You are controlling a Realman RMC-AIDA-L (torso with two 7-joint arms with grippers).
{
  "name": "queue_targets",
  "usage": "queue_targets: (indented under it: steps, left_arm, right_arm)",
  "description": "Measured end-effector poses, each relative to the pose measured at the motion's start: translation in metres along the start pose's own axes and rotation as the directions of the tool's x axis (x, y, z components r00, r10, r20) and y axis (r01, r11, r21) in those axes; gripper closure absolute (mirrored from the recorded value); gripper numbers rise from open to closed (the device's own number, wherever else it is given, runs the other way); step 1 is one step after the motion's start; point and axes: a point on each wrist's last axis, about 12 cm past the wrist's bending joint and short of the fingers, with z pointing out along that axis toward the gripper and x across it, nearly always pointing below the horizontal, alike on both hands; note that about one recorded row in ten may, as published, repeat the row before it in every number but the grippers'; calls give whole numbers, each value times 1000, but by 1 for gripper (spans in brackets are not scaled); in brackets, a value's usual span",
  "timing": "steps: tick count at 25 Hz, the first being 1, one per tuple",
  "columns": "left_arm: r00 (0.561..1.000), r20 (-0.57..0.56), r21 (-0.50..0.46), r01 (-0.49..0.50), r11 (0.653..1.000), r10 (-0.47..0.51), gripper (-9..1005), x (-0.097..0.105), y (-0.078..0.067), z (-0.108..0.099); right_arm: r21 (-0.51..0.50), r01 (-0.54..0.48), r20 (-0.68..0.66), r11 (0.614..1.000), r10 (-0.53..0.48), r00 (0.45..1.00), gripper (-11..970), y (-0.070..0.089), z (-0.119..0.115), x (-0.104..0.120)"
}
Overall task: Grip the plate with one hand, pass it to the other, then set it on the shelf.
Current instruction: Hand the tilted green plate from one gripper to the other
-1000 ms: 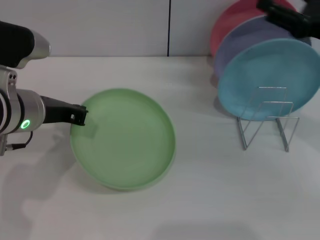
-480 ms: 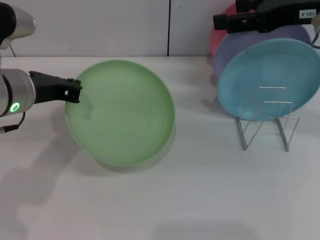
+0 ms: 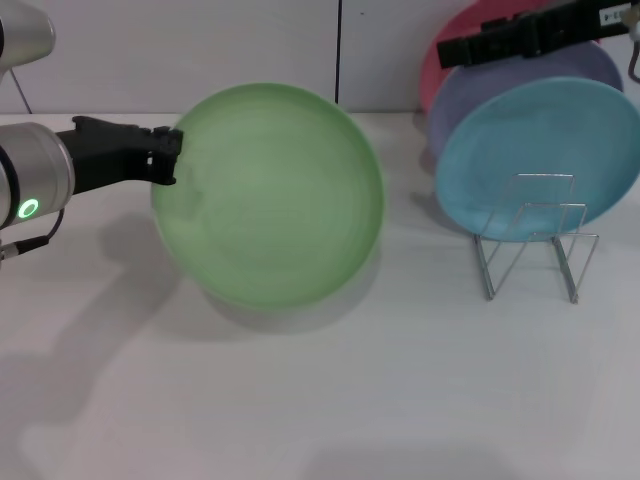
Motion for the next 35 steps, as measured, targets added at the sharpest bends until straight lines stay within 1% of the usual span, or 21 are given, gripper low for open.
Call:
queue_targets:
  steps: [2,5,7,12,20,27,31,35]
  left_arm:
    - [1000,20,8,-2,1000,2,962,0,-1,-1]
    - [1000,31,5,-4,1000,4,962,1,-1,-1]
    - [998,65,-6,-9,1000,9,961,2,-1,-2]
    - [993,116,-8,-13,1000,14,961,7,-1,0]
    - [992,129,-5,-18,1000,18,961,12,-2,2]
    - [993,112,7,-30,1000,29,961,16,-5,6]
    - [993,112,13,-31,999,29,961,15,-6,5]
    - [992,118,21,-37,999,35,961,14,-7,4]
  right_arm:
    - [-13,-27,-6,1000,27,1000,142,-6,4,-1]
    - [-27,-45,-15,999,44,999,142,-10,8,0]
    - [-55,-67,-22,996,66,998,142,-14,15,0]
    - [-90,-81,-32,993,78,996,142,-15,22,0]
    - [-86,-87,-13,993,86,996,142,-18,31,-5]
    - [-121,-106,-22,987,105,994,143,-19,46,-7]
    - [-134,-116,-36,984,112,993,142,-18,51,-9]
    - [-123,-125,-40,985,121,992,142,-20,56,-8]
